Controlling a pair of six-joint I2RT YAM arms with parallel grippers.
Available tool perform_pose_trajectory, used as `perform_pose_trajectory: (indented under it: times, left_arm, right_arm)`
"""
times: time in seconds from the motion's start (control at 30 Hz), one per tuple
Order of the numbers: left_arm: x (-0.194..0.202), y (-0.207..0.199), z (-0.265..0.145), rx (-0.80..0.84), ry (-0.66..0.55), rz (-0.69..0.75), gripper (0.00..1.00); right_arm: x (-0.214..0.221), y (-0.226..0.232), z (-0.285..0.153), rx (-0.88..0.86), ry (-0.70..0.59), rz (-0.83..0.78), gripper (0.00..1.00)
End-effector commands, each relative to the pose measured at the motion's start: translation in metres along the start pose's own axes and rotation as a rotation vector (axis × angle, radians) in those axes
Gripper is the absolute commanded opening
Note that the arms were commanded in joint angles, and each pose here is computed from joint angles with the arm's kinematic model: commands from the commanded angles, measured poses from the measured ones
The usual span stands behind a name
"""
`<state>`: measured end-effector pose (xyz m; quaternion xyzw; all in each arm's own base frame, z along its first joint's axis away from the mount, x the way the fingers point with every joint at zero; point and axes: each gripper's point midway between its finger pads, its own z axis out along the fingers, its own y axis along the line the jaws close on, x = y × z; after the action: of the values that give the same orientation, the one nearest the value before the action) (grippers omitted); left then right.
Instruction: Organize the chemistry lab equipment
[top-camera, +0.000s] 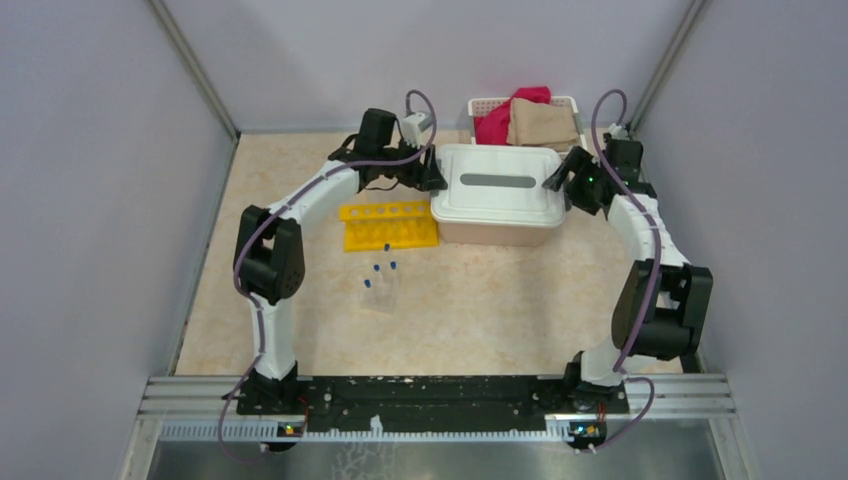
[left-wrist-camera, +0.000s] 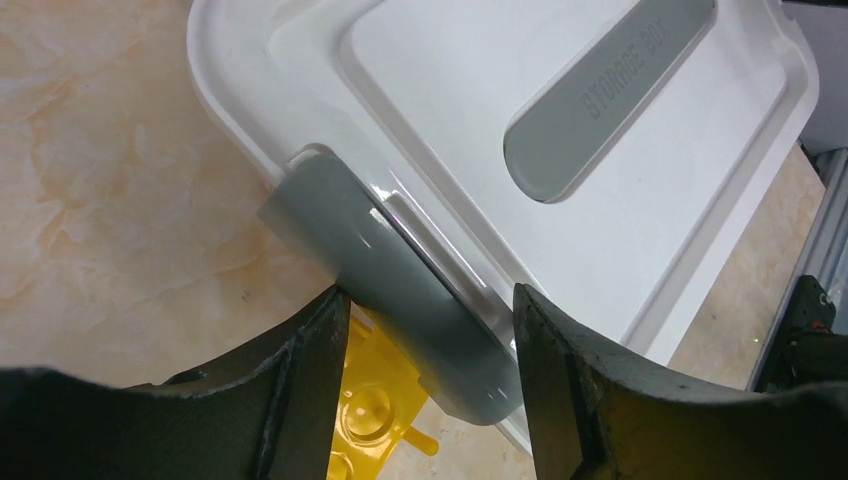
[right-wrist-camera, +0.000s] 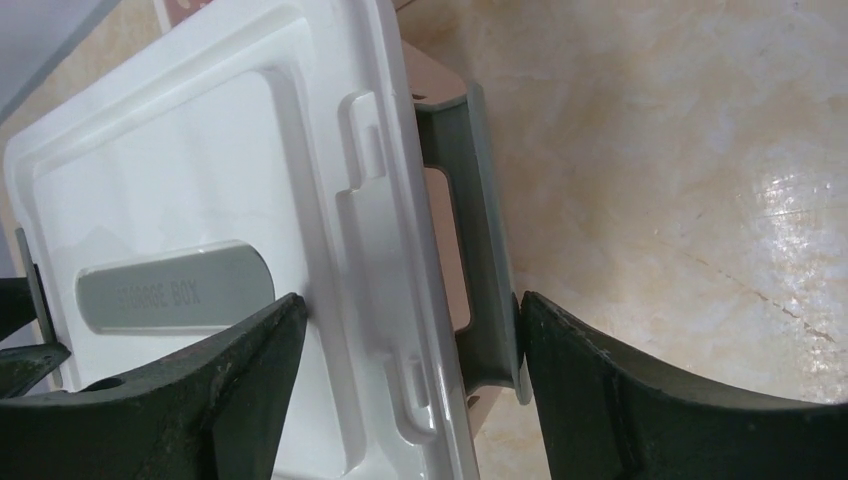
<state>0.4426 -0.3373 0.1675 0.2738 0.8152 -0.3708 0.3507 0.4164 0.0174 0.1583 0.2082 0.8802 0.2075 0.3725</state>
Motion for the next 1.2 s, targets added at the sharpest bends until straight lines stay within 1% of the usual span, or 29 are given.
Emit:
perform_pose_trajectory:
  times: [0.0, 0.13, 0.17, 0.3, 0.43, 0.53, 0.7, 0.87, 0.97, 1.07, 1.17]
  left_arm:
    - [-0.020, -0.026, 0.004, 0.046, -0.035, 0.129, 0.57]
    - [-0.023, -0.022, 0.004, 0.021, -0.038, 0.143, 0.51]
    - [-0.023, -0.020, 0.004, 0.015, -0.038, 0.164, 0.50]
    - [-0.025, -0.017, 0.004, -0.008, -0.041, 0.197, 0.47]
    - [-0.023, -0.017, 0.007, -0.014, -0.033, 0.216, 0.40]
    - [-0.021, -0.016, 0.009, -0.011, -0.026, 0.213, 0.38]
    - [-0.019, -0.015, 0.011, -0.016, -0.018, 0.217, 0.38]
    - [-0.017, -0.011, 0.010, -0.034, -0.010, 0.229, 0.38]
    - [-0.017, -0.009, 0.010, -0.044, -0.006, 0.234, 0.38]
    - [-0.017, -0.009, 0.009, -0.050, -0.007, 0.239, 0.38]
    - [-0.017, -0.008, 0.009, -0.052, -0.007, 0.241, 0.37]
  right_arm:
    - [-0.013, 0.039, -0.008, -0.079, -0.028, -0.093, 0.76]
    - [-0.013, 0.036, -0.008, -0.056, -0.030, -0.108, 0.73]
    - [-0.013, 0.036, -0.009, -0.053, -0.032, -0.109, 0.73]
    - [-0.014, 0.033, -0.011, -0.034, -0.041, -0.116, 0.71]
    - [-0.020, 0.030, -0.018, 0.004, -0.068, -0.137, 0.67]
    - [-0.024, 0.029, -0.021, 0.036, -0.089, -0.154, 0.65]
    - [-0.023, 0.028, -0.023, 0.080, -0.091, -0.187, 0.65]
    - [-0.036, 0.026, -0.038, 0.138, -0.117, -0.159, 0.81]
    - [-0.044, 0.021, -0.046, 0.125, -0.147, -0.105, 0.92]
    - [-0.047, 0.009, -0.049, 0.072, -0.160, -0.028, 0.97]
    - [-0.038, 0.001, -0.041, 0.037, -0.124, 0.003, 0.99]
